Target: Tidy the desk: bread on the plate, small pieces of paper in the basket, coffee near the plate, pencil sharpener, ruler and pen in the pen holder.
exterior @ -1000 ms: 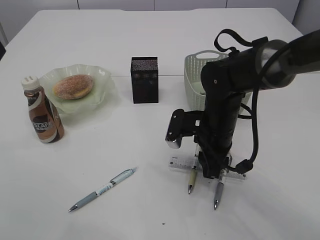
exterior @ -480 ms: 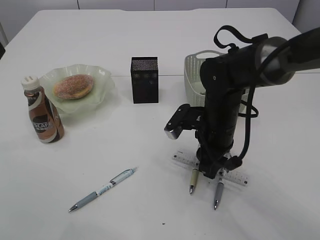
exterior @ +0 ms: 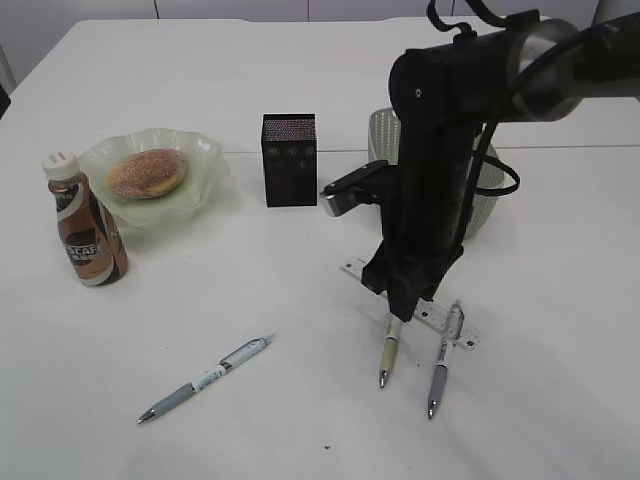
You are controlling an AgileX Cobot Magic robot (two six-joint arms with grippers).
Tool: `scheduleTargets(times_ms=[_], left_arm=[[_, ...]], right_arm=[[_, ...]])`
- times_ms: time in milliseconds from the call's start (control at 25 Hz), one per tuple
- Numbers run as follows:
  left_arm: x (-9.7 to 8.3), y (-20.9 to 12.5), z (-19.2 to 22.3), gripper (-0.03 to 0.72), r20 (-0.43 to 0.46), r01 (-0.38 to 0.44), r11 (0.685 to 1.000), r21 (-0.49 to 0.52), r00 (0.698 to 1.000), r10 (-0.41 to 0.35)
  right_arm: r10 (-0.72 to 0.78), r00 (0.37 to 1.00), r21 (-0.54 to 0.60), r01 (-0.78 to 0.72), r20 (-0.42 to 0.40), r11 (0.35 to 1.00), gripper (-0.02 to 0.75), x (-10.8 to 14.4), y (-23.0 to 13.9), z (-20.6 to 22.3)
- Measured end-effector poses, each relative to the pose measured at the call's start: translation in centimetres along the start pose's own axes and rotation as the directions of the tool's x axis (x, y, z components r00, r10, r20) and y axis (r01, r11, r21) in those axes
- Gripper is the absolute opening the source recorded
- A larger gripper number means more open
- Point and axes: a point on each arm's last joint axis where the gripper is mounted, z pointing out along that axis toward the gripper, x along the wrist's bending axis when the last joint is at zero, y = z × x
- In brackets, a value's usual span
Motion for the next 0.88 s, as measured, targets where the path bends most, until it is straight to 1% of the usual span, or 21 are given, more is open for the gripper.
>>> scheduleTargets(times_ms=[80, 160, 280, 360, 520, 720, 800, 880], left_arm=[[0.0, 0.0, 0.0, 0.370, 0.000, 0.000, 1.000, 0.000, 1.000, 0.000], [0.0, 0.0, 0.0, 0.370, 0.000, 0.000, 1.000, 0.000, 1.000, 0.000], [0.0, 0.0, 0.0, 0.370, 0.000, 0.000, 1.000, 0.000, 1.000, 0.000], [0.0, 0.0, 0.0, 0.370, -0.002, -0.001, 1.000, 0.000, 1.000, 0.001], [0.0, 0.0, 0.0, 0.370, -0.002, -0.002, 1.000, 0.000, 1.000, 0.002], [0.0, 0.0, 0.0, 0.370, -0.002, -0.002, 1.000, 0.000, 1.000, 0.002], [0.0, 0.0, 0.0, 0.370, -0.002, -0.002, 1.000, 0.000, 1.000, 0.002], [0.0, 0.0, 0.0, 0.370, -0.002, -0.002, 1.000, 0.000, 1.000, 0.002]], right_arm=[[0.035, 0.999, -0.026, -0.035, -0.022, 0.999, 0.267, 0.1, 0.4, -0.6], [0.110, 0.993, -0.044, -0.112, -0.050, 0.993, 0.267, 0.3, 0.8, -0.9], [0.248, 0.963, -0.054, -0.254, -0.106, 0.966, 0.267, 0.7, 1.1, -1.3], [0.323, 0.938, -0.044, -0.331, -0.128, 0.943, 0.267, 0.9, 1.2, -1.3], [0.416, 0.899, -0.029, -0.423, -0.138, 0.906, 0.267, 0.9, 1.2, -1.3], [0.458, 0.878, -0.031, -0.467, -0.140, 0.884, 0.267, 1.2, 1.2, -1.7], [0.461, 0.877, -0.090, -0.474, -0.139, 0.876, 0.267, 1.4, 1.3, -2.8], [0.460, 0.878, -0.196, -0.479, -0.134, 0.856, 0.267, 1.6, 1.5, -4.4]])
